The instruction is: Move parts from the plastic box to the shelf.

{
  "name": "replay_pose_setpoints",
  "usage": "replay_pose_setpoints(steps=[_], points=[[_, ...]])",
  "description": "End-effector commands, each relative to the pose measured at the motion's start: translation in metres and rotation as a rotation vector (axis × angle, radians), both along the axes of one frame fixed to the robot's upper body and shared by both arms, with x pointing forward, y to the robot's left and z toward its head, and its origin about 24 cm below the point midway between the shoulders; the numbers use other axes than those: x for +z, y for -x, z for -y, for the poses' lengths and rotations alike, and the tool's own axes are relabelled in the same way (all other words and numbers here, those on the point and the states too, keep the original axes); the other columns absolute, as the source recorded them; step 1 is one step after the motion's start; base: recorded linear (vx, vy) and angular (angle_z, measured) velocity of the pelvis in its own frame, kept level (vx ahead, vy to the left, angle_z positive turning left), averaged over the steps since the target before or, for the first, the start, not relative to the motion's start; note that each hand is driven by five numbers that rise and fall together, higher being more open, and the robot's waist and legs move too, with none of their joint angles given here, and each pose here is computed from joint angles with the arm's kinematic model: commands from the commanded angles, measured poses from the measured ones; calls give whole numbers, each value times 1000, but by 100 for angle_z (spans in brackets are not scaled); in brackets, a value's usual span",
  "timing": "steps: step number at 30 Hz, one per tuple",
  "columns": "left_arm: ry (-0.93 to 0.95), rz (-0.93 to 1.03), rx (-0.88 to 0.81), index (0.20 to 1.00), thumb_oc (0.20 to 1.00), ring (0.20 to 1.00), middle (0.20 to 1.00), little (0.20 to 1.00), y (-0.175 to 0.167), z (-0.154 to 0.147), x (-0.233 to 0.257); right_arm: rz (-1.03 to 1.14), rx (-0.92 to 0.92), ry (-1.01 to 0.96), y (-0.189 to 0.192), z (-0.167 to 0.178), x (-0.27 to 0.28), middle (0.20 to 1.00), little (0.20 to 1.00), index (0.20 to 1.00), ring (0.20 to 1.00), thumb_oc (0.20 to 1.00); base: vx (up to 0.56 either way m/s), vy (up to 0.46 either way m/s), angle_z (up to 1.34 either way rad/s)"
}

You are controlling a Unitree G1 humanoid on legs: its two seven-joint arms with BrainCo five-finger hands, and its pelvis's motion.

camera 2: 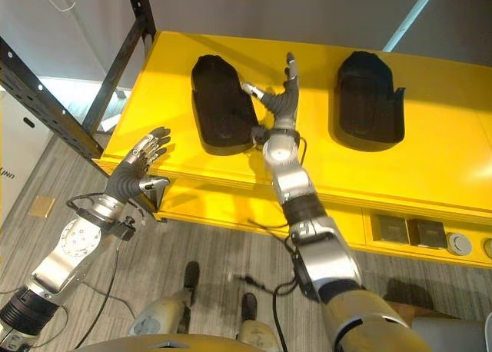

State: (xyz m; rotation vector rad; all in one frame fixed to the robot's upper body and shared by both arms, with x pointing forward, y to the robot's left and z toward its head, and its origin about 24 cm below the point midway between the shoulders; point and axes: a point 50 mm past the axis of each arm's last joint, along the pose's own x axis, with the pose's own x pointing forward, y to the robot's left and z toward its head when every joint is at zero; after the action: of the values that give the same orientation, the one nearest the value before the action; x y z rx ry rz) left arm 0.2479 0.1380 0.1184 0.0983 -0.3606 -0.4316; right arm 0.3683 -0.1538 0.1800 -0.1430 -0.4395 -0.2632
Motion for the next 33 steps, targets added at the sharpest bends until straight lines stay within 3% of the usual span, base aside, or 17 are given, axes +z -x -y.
replay_pose_setpoints(steps=[1,9,17,18,23,27,33], points=[[-10,73,59,1000,1000,1000,1000,1000,-2,-9,9,179,201,-120,23,-9,22,1000,1000,1000,1000,1000,8,-15,4],[-24,40,208,1000,1000,1000,1000,1000,11,-40,-3,16,382,-238,56,1,-38,1000,1000,1000,1000,1000,18,-20,-3],[-42,41,258,1000,1000,1000,1000,1000,10,-46,-5,-3,407,-301,67,10,-48,1000,1000,1000,1000,1000,2,-6,-1],[-137,125,299,1000,1000,1000,1000,1000,7,-50,5,40,439,-314,79,14,-45,1000,1000,1000,1000,1000,0,0,0],[-259,259,375,1000,1000,1000,1000,1000,4,-55,21,111,498,-329,114,25,-44,1000,1000,1000,1000,1000,1,0,-3],[-271,256,370,1000,1000,1000,1000,1000,3,-53,19,75,488,-311,142,41,-55,1000,1000,1000,1000,1000,0,9,-17],[-170,148,310,1000,1000,1000,1000,1000,-3,-45,2,-23,506,-293,154,43,-72,1000,1000,1000,1000,1000,-7,-1,-28]])
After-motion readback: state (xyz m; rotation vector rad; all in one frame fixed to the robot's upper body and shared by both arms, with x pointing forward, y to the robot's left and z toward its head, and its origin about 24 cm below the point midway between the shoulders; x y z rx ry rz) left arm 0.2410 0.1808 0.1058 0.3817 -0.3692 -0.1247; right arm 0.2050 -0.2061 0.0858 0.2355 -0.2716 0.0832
